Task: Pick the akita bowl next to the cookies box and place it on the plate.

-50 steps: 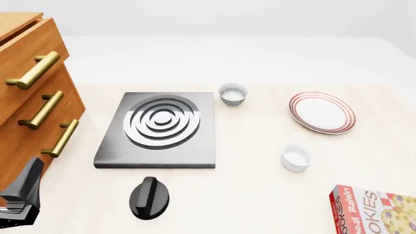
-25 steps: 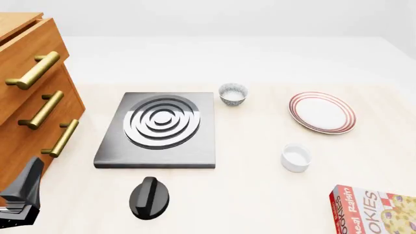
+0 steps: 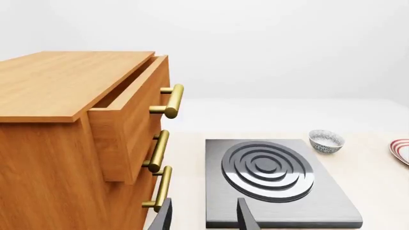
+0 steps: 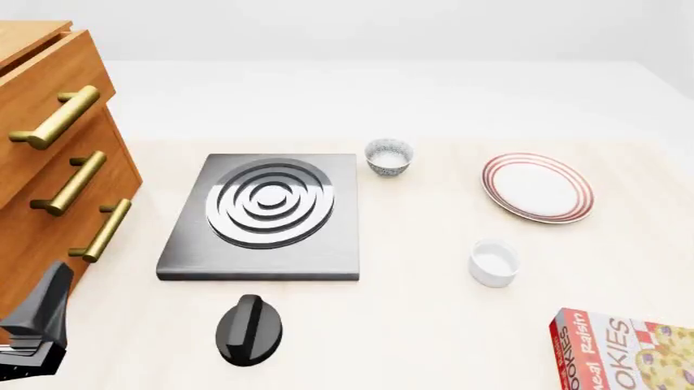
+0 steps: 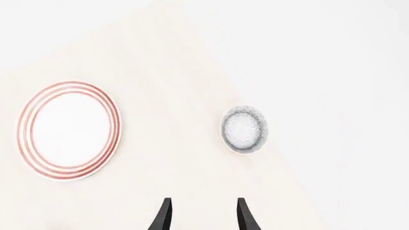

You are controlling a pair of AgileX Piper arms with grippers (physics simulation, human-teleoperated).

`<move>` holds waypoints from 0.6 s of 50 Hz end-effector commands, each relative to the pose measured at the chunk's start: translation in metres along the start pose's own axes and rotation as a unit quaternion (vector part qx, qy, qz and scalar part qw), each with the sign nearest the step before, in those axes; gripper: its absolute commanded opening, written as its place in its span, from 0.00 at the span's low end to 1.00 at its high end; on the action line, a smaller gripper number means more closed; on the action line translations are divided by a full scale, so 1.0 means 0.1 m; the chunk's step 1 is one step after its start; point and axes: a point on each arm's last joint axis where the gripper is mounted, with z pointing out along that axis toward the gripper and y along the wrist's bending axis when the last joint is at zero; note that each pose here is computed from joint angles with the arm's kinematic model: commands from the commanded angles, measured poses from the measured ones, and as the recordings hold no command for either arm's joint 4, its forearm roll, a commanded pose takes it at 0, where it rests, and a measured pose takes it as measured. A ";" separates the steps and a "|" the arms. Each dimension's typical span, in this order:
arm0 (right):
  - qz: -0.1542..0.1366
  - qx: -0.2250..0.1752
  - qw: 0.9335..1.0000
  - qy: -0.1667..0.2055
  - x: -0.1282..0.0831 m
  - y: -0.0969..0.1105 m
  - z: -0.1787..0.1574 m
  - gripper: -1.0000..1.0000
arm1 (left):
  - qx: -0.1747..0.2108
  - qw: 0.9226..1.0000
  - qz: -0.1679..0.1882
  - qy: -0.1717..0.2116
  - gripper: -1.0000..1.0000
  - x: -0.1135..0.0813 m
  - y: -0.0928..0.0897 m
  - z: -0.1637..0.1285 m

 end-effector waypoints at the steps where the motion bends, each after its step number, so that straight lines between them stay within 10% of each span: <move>1: 0.008 0.009 1.000 0.006 -0.11 -0.11 0.11 1.00 | 0.000 1.000 0.000 0.000 1.00 0.00 0.00 0.00; 30: 0.017 0.024 0.999 0.021 -0.26 -0.34 0.51 1.00 | 0.000 1.000 0.000 0.000 1.00 0.00 0.00 0.00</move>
